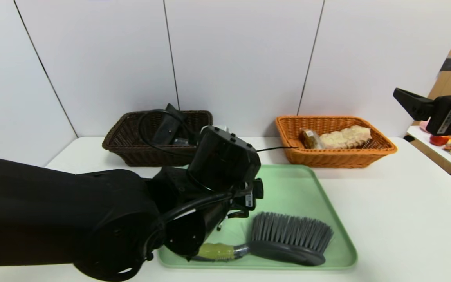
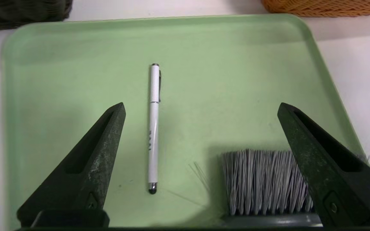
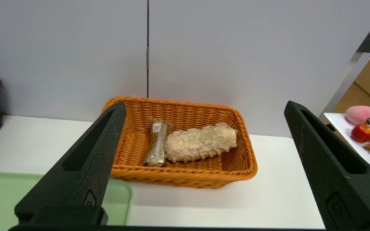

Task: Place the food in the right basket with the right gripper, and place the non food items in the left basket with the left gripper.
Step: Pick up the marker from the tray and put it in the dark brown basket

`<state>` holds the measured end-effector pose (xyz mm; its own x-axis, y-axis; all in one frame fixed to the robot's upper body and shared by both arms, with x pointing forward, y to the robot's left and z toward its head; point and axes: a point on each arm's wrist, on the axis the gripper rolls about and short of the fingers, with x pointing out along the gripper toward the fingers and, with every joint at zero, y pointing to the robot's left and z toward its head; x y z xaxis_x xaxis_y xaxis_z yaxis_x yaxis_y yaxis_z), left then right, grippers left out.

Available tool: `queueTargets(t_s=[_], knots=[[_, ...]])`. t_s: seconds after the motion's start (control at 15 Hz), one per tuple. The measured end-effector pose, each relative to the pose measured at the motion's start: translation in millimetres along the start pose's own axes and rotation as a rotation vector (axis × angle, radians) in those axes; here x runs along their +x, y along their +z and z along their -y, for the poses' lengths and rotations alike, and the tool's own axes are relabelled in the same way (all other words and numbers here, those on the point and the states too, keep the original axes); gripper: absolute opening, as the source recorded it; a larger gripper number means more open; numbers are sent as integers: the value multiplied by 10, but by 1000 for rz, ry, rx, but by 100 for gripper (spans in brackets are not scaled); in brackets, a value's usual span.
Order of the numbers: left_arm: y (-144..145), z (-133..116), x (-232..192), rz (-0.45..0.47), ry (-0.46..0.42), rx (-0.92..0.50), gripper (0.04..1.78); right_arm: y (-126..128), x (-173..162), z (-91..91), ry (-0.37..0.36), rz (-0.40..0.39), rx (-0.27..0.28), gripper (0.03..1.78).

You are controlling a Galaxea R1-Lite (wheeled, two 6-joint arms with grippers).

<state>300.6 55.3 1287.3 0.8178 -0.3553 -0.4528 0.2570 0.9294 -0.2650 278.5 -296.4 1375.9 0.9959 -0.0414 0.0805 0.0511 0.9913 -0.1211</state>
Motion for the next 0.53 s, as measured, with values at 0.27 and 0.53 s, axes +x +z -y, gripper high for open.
queueTargets(t_s=[0.27, 0.53], knots=[[-188, 17, 236, -46, 41, 12, 168, -32, -16, -3, 4, -9, -4, 170], [-406, -134, 455, -106, 126, 62, 169, -20, -32, 3, 4, -2, -2, 170]])
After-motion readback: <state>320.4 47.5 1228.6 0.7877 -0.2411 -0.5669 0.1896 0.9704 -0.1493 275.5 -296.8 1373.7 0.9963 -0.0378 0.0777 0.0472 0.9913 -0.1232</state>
